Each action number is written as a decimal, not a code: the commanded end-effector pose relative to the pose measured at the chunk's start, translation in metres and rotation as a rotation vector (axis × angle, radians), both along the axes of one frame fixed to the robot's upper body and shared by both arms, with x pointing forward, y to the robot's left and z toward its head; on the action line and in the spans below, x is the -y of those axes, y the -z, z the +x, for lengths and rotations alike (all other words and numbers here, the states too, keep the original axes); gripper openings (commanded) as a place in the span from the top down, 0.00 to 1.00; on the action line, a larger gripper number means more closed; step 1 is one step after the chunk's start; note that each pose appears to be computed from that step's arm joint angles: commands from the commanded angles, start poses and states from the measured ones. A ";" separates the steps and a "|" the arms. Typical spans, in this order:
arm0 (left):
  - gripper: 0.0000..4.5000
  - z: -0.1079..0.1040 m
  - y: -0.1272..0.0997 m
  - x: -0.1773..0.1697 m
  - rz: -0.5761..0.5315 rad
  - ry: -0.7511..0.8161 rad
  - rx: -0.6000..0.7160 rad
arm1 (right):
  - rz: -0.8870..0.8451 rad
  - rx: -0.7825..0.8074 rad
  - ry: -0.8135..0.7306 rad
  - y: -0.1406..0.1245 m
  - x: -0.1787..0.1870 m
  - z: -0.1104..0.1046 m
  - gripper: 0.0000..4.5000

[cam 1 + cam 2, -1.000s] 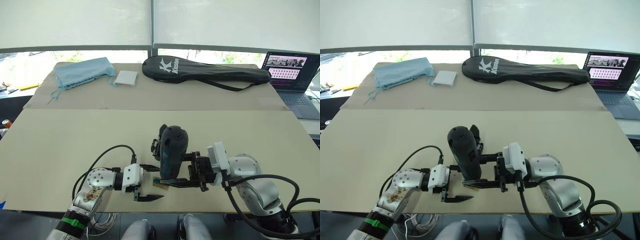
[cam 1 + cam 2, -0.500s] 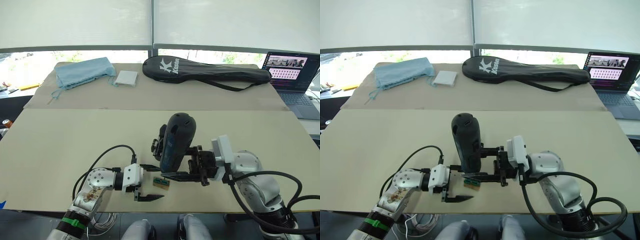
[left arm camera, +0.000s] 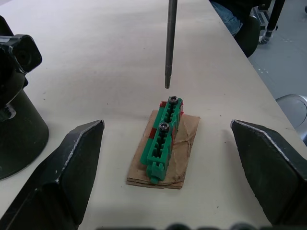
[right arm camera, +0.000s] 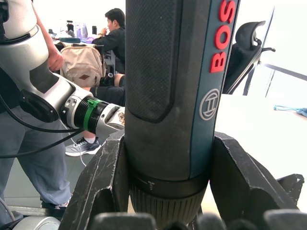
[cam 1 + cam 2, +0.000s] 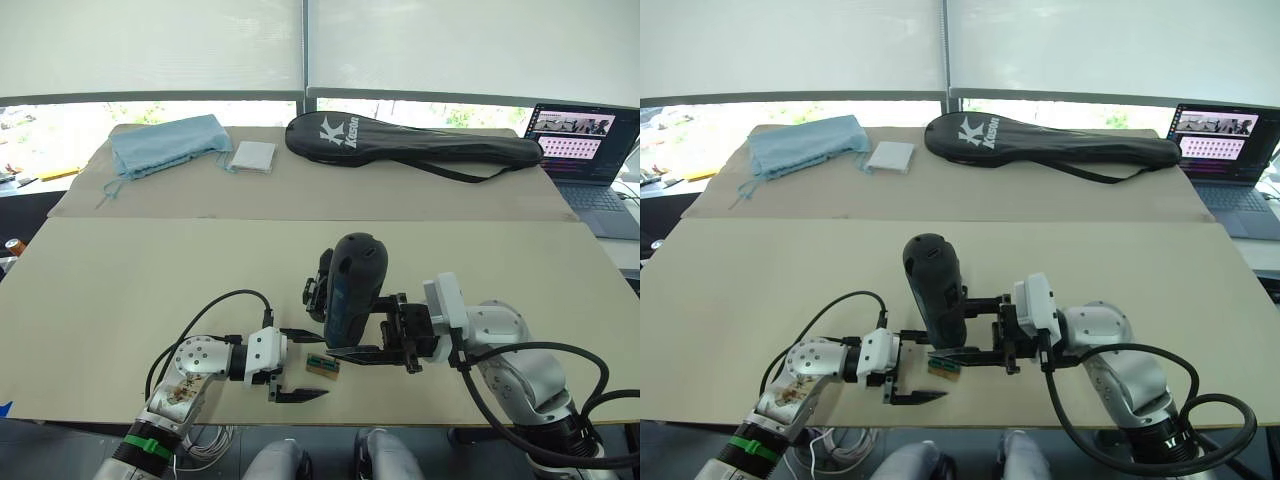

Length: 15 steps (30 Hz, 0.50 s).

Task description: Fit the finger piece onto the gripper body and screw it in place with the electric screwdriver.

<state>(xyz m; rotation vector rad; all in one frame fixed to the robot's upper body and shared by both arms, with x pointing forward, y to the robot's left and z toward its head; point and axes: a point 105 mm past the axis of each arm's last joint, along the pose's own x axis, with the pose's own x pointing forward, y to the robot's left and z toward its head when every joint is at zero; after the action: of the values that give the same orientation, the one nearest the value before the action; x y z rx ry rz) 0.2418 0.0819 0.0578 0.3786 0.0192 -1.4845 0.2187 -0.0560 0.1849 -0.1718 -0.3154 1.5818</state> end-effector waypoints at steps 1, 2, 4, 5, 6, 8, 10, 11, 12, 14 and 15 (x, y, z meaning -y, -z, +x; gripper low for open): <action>0.00 -0.008 0.017 0.006 0.028 0.012 -0.066 | 0.021 0.037 -0.014 -0.007 0.000 -0.004 0.58; 0.00 -0.008 0.017 0.006 0.028 0.011 -0.066 | 0.019 0.035 -0.014 -0.006 0.000 -0.004 0.58; 0.00 -0.008 0.017 0.006 0.027 0.010 -0.066 | 0.012 0.024 -0.014 -0.005 0.000 -0.004 0.58; 0.00 -0.008 0.017 0.006 0.027 0.010 -0.066 | 0.011 0.022 -0.014 -0.004 0.000 -0.004 0.58; 0.00 -0.008 0.018 0.006 0.027 0.009 -0.066 | 0.010 0.017 -0.012 -0.004 0.000 -0.004 0.58; 0.00 -0.009 0.018 0.006 0.029 0.010 -0.067 | 0.006 0.017 -0.013 -0.003 0.000 -0.004 0.58; 0.00 -0.009 0.018 0.005 0.030 0.010 -0.068 | 0.007 0.019 -0.012 -0.003 0.000 -0.003 0.58; 0.00 -0.009 0.018 0.005 0.030 0.010 -0.068 | 0.008 0.019 -0.012 -0.003 0.000 -0.003 0.58; 0.00 -0.009 0.018 0.006 0.030 0.009 -0.068 | 0.008 0.019 -0.012 -0.003 0.000 -0.003 0.58; 0.00 -0.008 0.018 0.006 0.030 0.009 -0.068 | 0.006 0.020 -0.014 -0.003 0.000 -0.003 0.58; 0.00 -0.008 0.019 0.006 0.030 0.009 -0.067 | 0.005 0.022 -0.015 -0.003 0.000 -0.004 0.58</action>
<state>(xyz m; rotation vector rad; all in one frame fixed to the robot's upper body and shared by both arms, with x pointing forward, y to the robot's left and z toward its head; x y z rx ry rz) 0.2422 0.0805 0.0577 0.3764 0.0163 -1.4791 0.2195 -0.0552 0.1789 -0.1768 -0.2880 1.5889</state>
